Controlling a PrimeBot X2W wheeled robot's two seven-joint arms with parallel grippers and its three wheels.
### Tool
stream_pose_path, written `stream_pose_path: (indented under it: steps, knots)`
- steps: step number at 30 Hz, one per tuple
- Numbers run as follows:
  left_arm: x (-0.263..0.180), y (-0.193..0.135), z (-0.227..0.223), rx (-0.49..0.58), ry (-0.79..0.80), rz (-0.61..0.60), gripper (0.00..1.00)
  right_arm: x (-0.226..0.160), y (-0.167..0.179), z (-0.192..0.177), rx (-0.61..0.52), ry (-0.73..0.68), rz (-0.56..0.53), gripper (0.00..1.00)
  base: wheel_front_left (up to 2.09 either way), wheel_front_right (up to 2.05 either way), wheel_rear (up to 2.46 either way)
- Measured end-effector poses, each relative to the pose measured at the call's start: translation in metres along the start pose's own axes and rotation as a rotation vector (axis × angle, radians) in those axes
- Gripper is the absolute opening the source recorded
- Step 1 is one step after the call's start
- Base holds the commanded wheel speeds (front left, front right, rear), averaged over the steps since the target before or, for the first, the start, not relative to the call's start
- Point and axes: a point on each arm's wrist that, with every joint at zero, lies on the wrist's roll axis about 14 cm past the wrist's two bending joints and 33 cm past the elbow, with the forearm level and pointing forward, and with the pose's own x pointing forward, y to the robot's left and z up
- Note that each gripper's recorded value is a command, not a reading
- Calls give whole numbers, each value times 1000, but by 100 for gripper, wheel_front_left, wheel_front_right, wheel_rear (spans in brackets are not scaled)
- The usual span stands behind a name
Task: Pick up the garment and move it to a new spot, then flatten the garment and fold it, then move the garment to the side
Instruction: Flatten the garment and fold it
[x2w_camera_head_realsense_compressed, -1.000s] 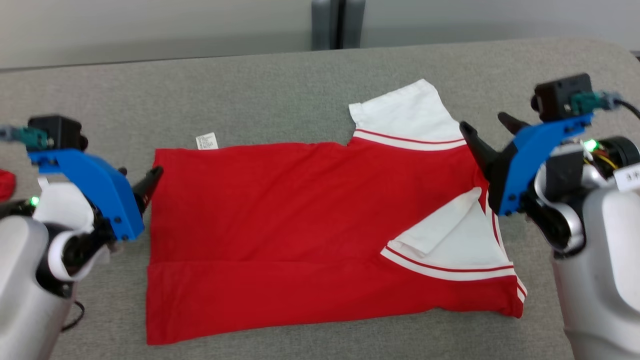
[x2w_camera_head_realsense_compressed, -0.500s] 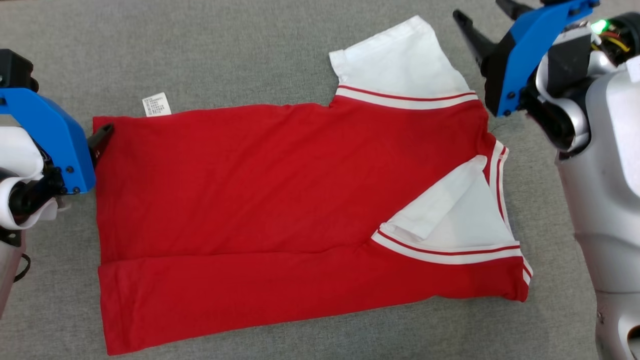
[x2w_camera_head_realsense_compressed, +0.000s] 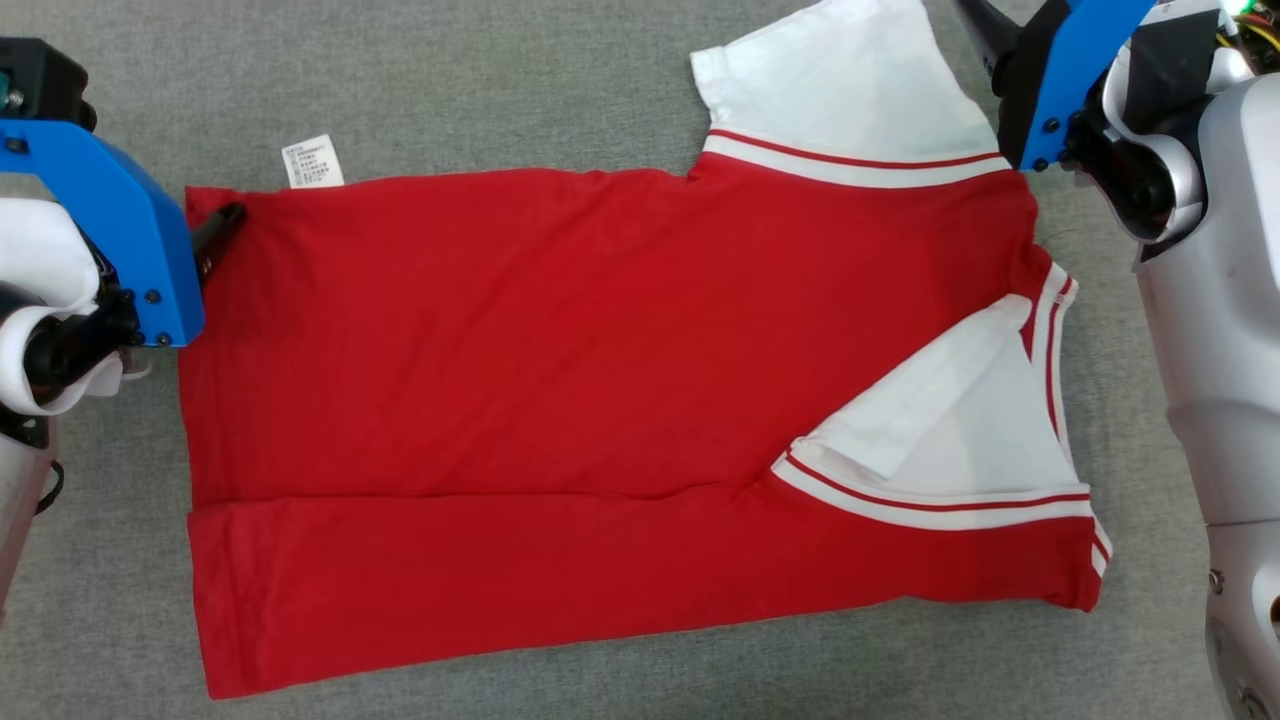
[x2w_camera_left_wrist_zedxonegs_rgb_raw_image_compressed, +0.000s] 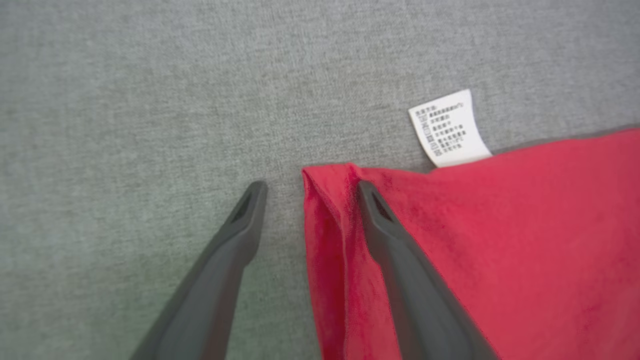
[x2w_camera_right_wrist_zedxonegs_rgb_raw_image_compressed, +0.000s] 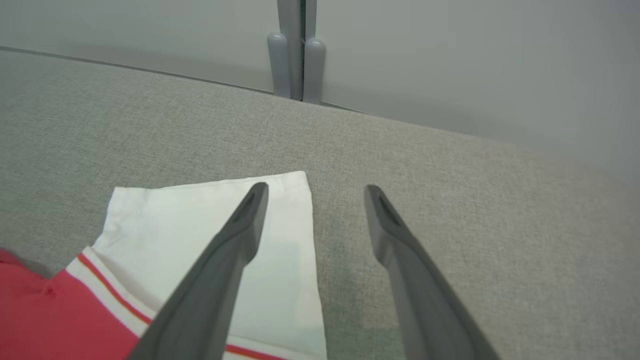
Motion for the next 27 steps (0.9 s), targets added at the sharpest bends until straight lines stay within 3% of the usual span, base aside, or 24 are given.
stream_pose_path:
  steps: [1, 7, 20, 21, 23, 27]
  knots:
    - [0, -1, 0, 4, 5, -7, 0, 4, 0, -6, 9, 18, -1, 100, 0, 0, 0]
    - [2, -3, -3, 20, -11, -33, 0, 24, -3, -20, 65, 101, -9, 100, 0, 0, 0]
    - [0, -9, -10, 35, -56, -69, 0, 61, 21, -56, 35, 311, 16, 100, 0, 0, 0]
    - [1, -9, -11, 35, -55, -70, 0, 62, 23, -56, 31, 315, 20, 79, 0, 0, 0]
    - [2, -9, -10, 41, -63, -73, 0, 64, 24, -56, 28, 306, 23, 0, 0, 0, 0]
    - [3, -7, -3, 29, -111, -68, 0, 66, 27, -45, 30, 232, 32, 0, 0, 0, 0]
